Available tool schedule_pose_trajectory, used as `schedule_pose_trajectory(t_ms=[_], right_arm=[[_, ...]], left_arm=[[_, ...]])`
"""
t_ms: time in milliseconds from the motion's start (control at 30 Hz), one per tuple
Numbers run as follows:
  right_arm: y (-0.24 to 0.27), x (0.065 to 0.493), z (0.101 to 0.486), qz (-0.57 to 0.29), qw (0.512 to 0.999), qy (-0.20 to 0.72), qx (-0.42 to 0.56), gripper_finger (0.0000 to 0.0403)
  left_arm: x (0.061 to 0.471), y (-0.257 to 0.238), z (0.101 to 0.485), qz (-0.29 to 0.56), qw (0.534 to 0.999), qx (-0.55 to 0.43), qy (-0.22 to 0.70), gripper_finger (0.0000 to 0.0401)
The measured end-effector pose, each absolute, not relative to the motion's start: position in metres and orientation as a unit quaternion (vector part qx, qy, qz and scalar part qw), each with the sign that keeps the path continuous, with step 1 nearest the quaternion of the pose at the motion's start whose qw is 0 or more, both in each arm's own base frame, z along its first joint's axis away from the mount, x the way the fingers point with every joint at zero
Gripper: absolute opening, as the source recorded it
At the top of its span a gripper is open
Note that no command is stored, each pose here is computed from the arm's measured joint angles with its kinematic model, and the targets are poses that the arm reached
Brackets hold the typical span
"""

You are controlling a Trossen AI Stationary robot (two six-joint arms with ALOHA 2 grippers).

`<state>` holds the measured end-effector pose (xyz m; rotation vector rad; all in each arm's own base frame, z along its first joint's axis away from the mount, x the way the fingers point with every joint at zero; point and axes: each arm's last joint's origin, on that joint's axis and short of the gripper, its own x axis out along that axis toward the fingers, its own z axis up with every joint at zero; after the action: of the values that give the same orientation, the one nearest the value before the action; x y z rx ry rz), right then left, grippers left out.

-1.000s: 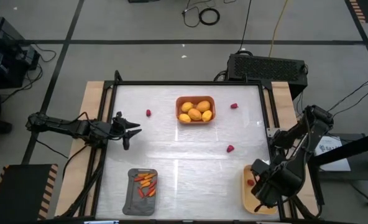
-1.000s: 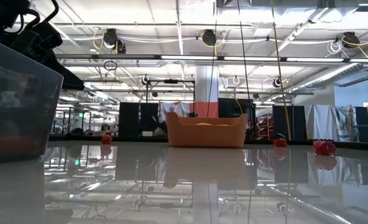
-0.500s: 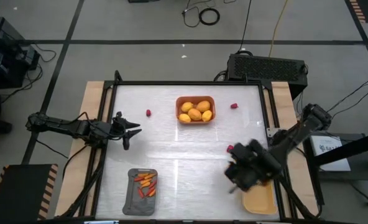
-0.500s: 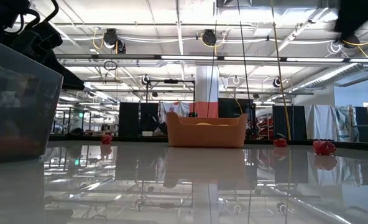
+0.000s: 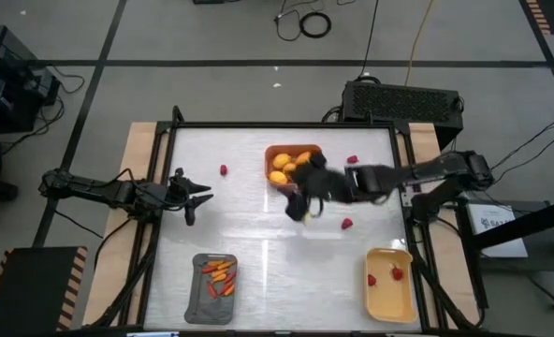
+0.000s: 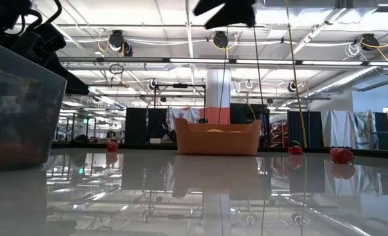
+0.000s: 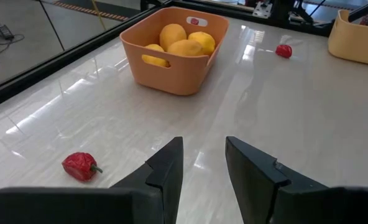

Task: Sort produce into baskets
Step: Put the red chili pepper into the yellow bin

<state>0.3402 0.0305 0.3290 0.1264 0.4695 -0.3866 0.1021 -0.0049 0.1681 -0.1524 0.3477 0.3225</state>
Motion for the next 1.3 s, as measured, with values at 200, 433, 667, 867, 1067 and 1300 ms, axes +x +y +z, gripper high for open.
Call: schedule_pose_trajectory(t_ms=[200,433,667,867,1067,1300], right_arm=[[-0.006,0.375,0.318,-0.165,0.970,0.176,0.035,0.0240],[-0.032,0.421,0.267,-0.173,0.975,0.137,0.023,0.0240],[-0.048,0.452,0.218,-0.189,0.978,0.083,0.037,0.0240],[-0.055,0.479,0.182,-0.194,0.975,0.096,0.051,0.0240],[-0.070,0.512,0.173,-0.212,0.964,0.148,0.068,0.0240],[-0.101,0.541,0.165,-0.247,0.942,0.200,0.106,0.0240]], left_arm=[[0.102,-0.006,0.168,0.149,0.970,-0.087,0.173,0.0127],[0.102,-0.007,0.168,0.135,0.970,-0.106,0.175,0.0127],[0.102,-0.007,0.168,0.135,0.970,-0.106,0.174,0.0127],[0.103,-0.007,0.169,0.137,0.967,-0.140,0.164,0.0127],[0.104,-0.007,0.170,0.147,0.949,-0.238,0.144,0.0127],[0.104,-0.007,0.172,0.152,0.936,-0.291,0.129,0.0127]])
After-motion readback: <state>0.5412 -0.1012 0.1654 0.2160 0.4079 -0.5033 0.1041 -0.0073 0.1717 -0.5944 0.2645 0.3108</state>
